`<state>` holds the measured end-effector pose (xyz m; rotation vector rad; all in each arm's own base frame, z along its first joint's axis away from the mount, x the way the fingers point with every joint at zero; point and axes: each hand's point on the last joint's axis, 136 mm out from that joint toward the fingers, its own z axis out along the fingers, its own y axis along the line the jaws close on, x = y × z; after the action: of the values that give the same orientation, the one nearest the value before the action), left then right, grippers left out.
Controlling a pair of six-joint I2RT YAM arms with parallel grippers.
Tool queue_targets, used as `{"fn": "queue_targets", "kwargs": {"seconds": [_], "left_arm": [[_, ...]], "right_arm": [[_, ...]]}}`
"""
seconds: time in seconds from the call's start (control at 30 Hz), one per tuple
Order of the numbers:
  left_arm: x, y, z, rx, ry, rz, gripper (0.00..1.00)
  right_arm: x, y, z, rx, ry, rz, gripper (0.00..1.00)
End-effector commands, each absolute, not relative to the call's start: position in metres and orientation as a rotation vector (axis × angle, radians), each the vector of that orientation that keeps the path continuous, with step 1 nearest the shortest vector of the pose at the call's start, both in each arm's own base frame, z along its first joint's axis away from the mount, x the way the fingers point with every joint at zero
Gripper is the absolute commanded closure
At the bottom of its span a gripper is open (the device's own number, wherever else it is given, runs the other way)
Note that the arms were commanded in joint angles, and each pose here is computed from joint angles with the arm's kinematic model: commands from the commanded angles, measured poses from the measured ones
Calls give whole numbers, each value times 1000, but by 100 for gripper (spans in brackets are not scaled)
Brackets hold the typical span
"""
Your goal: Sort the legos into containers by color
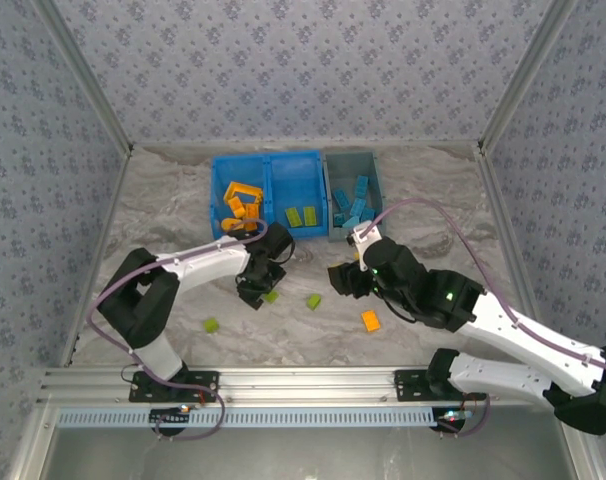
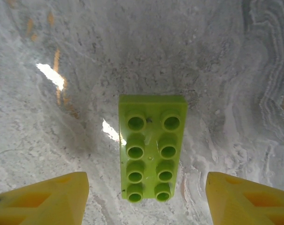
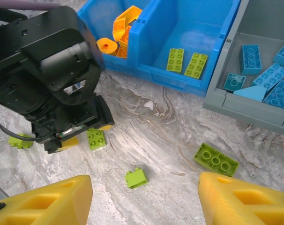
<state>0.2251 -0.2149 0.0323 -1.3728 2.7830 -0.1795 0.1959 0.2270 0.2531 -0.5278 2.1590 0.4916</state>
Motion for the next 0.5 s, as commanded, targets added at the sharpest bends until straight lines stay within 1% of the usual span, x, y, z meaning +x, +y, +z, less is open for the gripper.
{"fn": "queue_targets", "kwargs": {"seconds": [0.0,0.07,0.17,0.47], "left_arm": [[220,-219,22,-1416,2815,-193,35],[223,-220,17,-1415,2808,-221,38],[223,-217,10,-1423,2809,-220,50],[223,-212,-4,-1433,2817,-195,61]], "right_arm": [[196,229,250,-509,2175,488,36],[196,231,249,-511,2179,485,36],[195,234,246,-516,2188,488,36],[191,246,242,-533,2195,501,37]]}}
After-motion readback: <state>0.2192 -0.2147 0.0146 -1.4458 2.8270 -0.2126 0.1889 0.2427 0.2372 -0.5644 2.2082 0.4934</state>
